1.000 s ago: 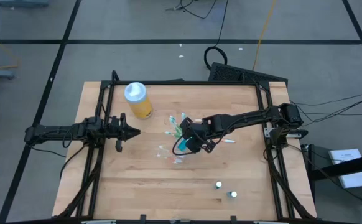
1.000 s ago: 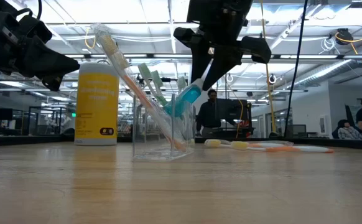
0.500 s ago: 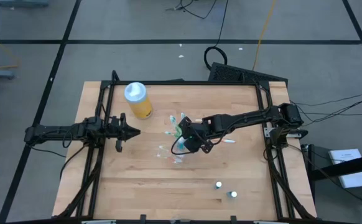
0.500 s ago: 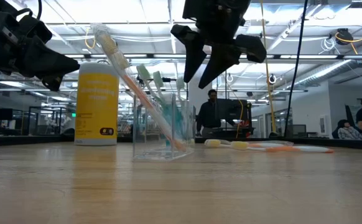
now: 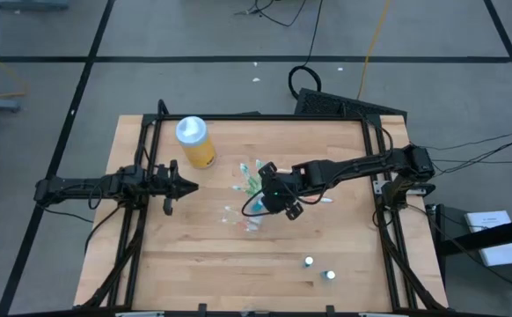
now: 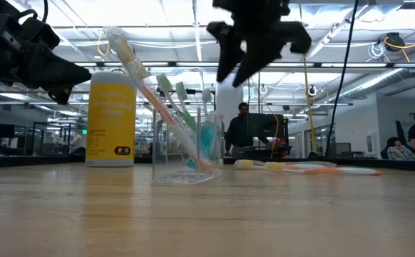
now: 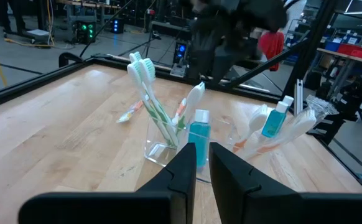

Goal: Pick & Place toothbrushing station
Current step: Put the blue mouthwash bottle into the transparent organizer

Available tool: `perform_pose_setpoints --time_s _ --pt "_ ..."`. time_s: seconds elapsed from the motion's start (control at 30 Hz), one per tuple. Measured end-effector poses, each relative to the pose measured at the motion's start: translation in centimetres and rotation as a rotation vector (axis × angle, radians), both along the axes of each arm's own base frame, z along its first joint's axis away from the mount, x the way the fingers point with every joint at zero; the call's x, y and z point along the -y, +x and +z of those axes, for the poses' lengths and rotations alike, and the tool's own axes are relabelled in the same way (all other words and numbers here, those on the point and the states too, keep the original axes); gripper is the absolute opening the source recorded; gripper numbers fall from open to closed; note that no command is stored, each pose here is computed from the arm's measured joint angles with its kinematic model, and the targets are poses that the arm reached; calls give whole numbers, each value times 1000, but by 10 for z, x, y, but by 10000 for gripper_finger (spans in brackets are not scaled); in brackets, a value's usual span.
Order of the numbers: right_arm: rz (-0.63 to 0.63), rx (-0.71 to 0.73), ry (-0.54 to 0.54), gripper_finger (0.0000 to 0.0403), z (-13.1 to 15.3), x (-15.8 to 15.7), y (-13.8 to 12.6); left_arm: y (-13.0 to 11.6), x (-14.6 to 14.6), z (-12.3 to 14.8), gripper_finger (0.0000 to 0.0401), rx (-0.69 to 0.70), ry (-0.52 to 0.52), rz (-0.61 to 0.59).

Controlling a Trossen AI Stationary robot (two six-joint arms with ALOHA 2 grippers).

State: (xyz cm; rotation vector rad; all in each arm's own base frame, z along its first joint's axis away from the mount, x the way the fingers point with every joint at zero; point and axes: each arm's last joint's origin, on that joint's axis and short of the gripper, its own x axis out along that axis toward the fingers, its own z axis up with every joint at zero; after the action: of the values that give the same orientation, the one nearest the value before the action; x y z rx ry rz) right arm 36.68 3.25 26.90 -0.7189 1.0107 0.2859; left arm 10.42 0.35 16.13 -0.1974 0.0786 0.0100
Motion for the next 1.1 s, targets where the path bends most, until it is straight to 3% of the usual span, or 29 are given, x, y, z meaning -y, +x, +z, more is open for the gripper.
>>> perform_pose_setpoints --time_s 0.3,0.4,0.77,1.1 --pt "-146 -89 169 179 7 -5 -19 0 0 0 49 1 0 0" --pt "-135 -85 249 175 8 -6 -18 0 0 0 49 1 0 0" --pt "-98 45 248 160 -55 0 -16 0 0 0 49 0 0 0" --pt "-42 127 228 160 -71 2 -17 0 0 0 49 0 0 0"
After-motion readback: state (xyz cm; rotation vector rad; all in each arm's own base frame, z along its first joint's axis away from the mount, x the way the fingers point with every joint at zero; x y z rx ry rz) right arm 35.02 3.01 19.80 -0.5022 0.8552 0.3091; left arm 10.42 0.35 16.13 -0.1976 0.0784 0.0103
